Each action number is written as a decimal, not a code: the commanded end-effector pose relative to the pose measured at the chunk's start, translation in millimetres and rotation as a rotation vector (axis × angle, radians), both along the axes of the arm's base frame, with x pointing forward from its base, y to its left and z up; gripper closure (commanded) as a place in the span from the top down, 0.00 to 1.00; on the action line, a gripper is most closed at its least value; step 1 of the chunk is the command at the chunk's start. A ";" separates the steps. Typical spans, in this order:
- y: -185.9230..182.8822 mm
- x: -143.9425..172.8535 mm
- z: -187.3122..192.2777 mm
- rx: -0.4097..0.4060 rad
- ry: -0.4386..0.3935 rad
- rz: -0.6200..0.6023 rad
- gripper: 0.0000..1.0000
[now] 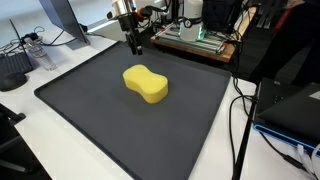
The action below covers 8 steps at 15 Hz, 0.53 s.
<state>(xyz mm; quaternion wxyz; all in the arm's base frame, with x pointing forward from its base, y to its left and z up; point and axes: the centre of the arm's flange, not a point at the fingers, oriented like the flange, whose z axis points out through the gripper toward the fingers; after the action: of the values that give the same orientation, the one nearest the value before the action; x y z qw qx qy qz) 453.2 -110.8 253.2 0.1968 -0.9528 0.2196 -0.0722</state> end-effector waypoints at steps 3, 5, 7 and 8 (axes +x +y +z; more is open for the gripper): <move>43.8 -5.9 56.2 -0.197 -0.036 0.038 1.00; 55.2 5.1 75.5 -0.293 -0.052 0.081 1.00; 63.3 15.1 92.5 -0.366 -0.067 0.132 1.00; 66.1 20.6 102.8 -0.396 -0.071 0.165 1.00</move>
<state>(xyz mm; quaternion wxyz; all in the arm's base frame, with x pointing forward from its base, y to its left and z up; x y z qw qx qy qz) 466.6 -59.0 311.3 0.0615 -0.9803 0.1438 -0.1209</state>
